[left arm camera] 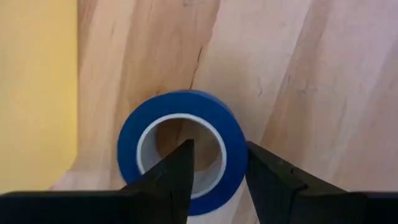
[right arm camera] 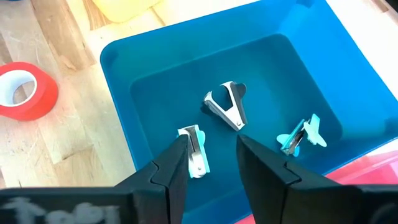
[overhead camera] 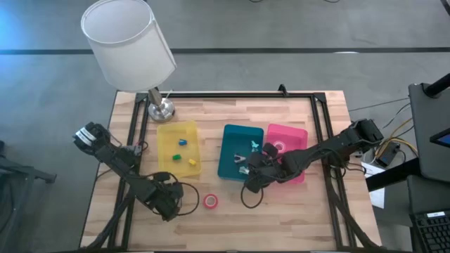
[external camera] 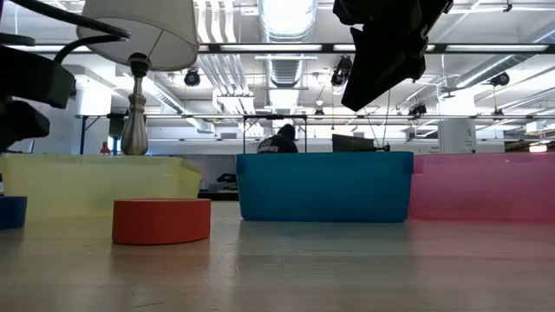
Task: Pick and place Stapler, Stapler remover, tape
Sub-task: Put the blue tape into the pink bin
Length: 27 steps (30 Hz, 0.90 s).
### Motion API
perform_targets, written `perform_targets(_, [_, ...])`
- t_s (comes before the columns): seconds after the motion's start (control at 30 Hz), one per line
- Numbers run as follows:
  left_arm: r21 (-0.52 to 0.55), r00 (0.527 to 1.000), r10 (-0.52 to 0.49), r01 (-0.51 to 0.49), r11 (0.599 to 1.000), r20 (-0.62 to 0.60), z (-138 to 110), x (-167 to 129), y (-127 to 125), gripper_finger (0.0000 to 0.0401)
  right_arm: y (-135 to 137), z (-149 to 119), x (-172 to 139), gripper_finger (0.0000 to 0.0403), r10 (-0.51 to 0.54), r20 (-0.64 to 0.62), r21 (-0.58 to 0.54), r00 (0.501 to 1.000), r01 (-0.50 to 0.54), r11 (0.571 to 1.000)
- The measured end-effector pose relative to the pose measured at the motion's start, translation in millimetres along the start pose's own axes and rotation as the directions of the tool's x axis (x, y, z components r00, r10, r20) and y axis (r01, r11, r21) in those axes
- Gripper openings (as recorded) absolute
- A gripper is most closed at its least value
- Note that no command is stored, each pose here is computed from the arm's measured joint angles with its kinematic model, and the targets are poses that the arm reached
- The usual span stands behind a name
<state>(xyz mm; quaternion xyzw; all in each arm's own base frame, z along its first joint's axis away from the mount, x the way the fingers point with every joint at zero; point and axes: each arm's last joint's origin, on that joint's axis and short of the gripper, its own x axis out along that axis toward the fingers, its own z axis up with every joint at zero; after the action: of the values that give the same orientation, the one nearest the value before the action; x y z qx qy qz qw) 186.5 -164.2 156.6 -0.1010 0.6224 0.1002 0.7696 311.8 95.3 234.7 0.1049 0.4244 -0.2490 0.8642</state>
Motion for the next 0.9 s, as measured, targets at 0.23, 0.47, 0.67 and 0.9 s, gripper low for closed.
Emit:
perform_targets(0.23, [0.092,0.990,-0.131,0.126,0.988,0.052,2.3,7.9,-6.8,0.0126,0.0,-0.1,0.1,0.0121,0.000,0.000,0.000,1.000,0.000,1.000])
perform_targets(0.47, [0.139,0.974,-0.172,0.152,0.979,0.145,10.7,3.4,-14.2,0.0052,-0.1,-0.3,0.3,0.0126,0.000,0.000,0.000,1.000,0.000,1.000])
perform_targets(0.67, [0.262,0.936,-0.179,0.099,0.960,0.302,29.6,-16.2,-27.4,0.0043,2.4,2.0,0.7,0.0129,0.024,0.026,0.013,0.999,-0.024,1.000])
perform_targets(0.9, [0.311,0.873,-0.123,-0.035,0.950,0.471,65.3,-40.6,-28.6,0.0065,10.8,8.0,2.8,0.0118,0.126,0.099,0.038,0.987,-0.131,0.991])
